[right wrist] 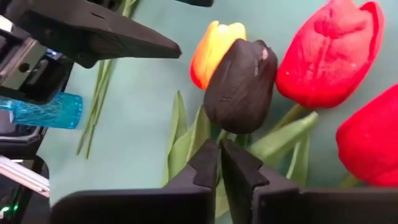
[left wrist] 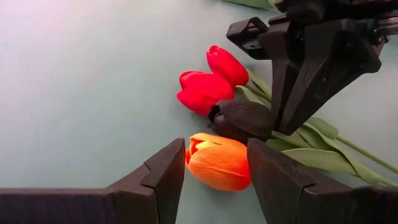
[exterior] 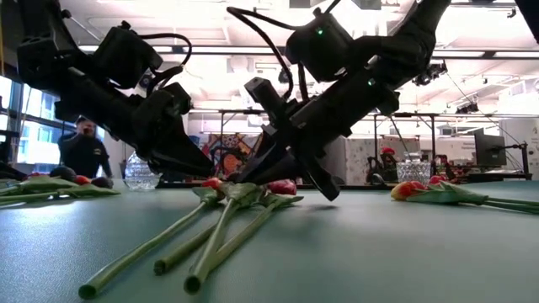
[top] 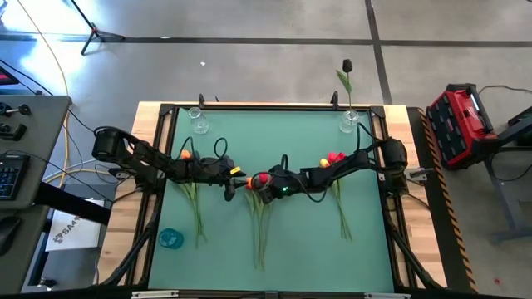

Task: Sort flowers into vase by color
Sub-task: Put the black tulip into the right transparent vase

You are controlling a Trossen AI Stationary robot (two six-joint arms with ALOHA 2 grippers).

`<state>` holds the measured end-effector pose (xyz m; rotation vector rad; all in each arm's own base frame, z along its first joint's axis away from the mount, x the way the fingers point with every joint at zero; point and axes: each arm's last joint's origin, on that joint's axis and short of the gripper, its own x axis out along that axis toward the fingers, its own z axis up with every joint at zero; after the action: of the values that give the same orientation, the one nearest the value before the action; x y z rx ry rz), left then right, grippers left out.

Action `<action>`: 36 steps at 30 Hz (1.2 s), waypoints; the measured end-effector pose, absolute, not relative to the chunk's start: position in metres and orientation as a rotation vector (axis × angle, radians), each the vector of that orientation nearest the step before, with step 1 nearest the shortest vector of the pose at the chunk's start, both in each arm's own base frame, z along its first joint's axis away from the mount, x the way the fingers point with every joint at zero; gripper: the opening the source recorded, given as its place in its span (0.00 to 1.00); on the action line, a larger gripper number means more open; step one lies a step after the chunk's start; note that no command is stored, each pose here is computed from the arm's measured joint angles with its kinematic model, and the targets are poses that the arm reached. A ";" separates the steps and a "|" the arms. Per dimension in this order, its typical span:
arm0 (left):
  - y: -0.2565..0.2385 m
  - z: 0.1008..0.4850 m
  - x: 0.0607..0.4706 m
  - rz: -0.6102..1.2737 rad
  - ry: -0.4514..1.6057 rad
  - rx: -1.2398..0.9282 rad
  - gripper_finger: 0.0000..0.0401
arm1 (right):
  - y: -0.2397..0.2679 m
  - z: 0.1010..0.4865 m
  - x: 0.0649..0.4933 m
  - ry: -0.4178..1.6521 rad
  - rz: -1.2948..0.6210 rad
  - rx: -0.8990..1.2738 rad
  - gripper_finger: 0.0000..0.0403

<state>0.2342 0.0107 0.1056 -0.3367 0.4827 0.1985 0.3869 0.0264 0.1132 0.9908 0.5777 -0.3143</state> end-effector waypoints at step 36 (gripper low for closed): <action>0.011 0.106 0.234 0.204 0.480 -0.336 0.41 | 0.031 0.125 0.396 0.772 -0.362 0.954 0.21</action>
<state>0.2342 0.0110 0.1057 -0.3356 0.4805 0.2044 0.3957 0.0314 0.1246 0.9542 0.7720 -0.3619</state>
